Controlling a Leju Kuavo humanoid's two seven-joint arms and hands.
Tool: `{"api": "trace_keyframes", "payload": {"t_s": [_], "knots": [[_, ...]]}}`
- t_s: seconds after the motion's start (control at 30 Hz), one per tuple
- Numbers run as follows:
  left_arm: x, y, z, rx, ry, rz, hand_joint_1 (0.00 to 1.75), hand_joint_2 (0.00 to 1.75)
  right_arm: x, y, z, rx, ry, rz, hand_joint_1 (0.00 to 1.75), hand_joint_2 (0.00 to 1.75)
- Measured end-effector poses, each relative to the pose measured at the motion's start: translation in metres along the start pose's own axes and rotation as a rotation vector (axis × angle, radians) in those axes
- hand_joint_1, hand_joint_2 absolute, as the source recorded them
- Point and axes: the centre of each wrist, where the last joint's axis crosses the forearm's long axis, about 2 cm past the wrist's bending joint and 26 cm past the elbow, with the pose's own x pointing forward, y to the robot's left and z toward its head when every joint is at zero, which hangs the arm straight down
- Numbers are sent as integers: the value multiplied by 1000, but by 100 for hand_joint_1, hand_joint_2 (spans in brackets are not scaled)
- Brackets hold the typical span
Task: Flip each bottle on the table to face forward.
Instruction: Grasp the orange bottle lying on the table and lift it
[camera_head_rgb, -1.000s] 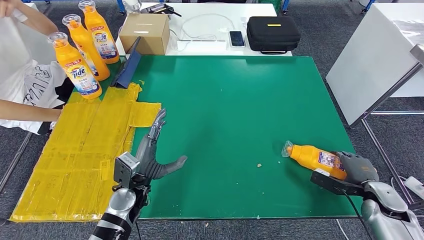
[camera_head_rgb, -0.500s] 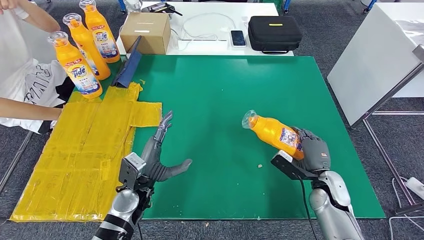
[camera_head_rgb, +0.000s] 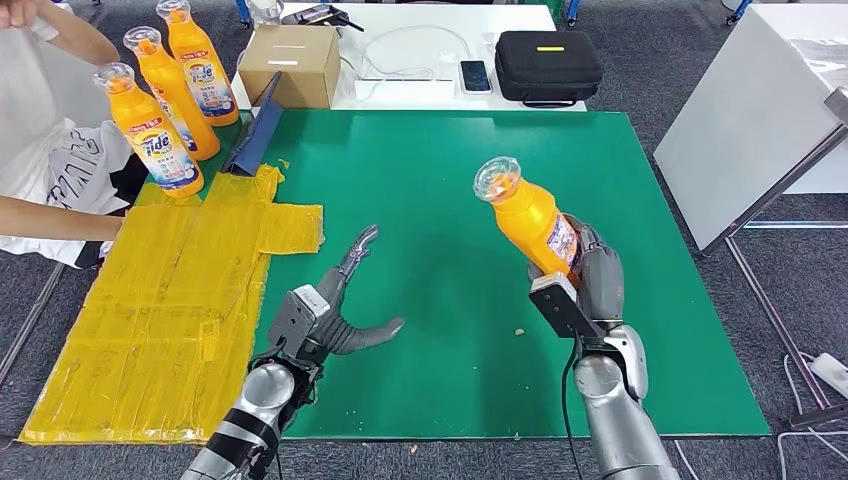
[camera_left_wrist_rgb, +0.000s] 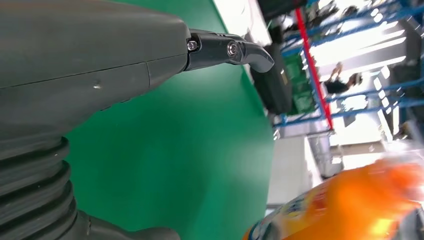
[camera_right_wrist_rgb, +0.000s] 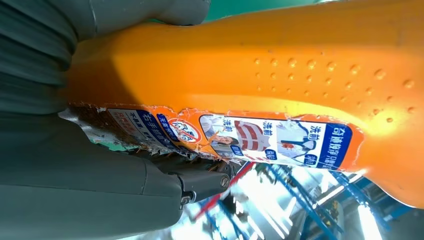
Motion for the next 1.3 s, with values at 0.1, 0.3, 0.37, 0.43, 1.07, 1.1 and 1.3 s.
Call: {"api": "trace_keyframes", "payload": {"t_s": [0.1,0.3,0.37,0.43,1.07,1.1,1.3], "knots": [[-2,0,-2,-13,20,7,0,175,9,9,-1,2,-11,-74,175,175],[-4,-2,-12,-59,45,24,0,175,38,41,0,67,-60,-267,175,175],[-2,-4,-18,-76,44,36,0,175,51,55,0,82,-85,-322,175,175],[0,-6,-23,-86,43,50,0,175,65,68,0,106,-108,-369,175,175],[3,8,-45,-47,53,262,0,175,118,156,16,434,-146,-453,175,175],[2,9,-44,-43,55,265,0,175,118,158,17,442,-142,-456,175,175],[-1,12,-38,-28,71,266,0,175,112,165,21,475,-121,-457,175,175]]}}
